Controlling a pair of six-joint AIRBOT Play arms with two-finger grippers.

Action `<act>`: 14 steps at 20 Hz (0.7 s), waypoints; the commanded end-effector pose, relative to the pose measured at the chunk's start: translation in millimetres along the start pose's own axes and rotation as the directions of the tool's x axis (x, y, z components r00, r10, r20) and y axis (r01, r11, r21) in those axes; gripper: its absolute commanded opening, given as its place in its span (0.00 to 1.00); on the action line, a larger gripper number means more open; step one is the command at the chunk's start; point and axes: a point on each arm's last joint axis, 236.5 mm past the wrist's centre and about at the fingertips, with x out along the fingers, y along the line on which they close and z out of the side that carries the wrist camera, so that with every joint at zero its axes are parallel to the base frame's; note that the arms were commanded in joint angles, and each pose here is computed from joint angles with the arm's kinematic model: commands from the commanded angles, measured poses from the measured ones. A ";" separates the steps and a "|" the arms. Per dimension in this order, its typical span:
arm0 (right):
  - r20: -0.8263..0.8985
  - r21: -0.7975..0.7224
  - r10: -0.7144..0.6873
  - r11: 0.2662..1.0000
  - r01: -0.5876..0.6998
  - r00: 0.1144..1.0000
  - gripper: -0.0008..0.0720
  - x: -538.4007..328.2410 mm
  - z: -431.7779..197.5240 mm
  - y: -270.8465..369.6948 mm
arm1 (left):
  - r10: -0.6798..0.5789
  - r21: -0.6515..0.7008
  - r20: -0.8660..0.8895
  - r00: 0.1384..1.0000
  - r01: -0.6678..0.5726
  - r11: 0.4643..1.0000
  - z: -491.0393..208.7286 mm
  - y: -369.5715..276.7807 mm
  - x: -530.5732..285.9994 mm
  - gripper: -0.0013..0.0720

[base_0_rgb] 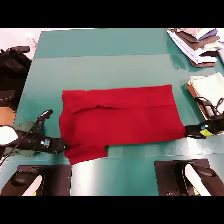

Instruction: Fold the shirts.

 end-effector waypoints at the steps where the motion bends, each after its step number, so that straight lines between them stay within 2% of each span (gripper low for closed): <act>1: 0.040 0.000 -0.062 0.998 0.062 0.997 0.03 -14.4 -10.2 -7.8 | 0.006 0.018 0.081 0.997 -0.008 1.000 13.2 -9.1 -20.6 0.06; 3: 0.069 0.026 -0.065 0.998 0.064 0.996 0.03 -15.5 1.4 -9.7 | 0.006 0.054 0.179 0.984 -0.016 0.998 47.5 -16.1 -32.8 0.06; 5: 0.085 0.026 -0.060 0.998 0.058 0.995 0.03 -24.6 23.1 -11.6 | 0.023 0.081 0.199 0.980 -0.040 0.996 75.7 -16.1 -35.5 0.06; 9: 0.231 0.015 0.039 0.999 -0.044 0.972 0.03 -46.4 111.7 2.9 | 0.129 0.095 0.249 0.960 -0.157 0.983 146.1 5.2 -33.0 0.07; 14: 0.170 -0.112 0.086 0.991 -0.067 0.982 0.03 -28.0 190.2 35.5 | 0.180 0.071 0.239 0.954 -0.202 0.977 202.5 22.6 -11.2 0.07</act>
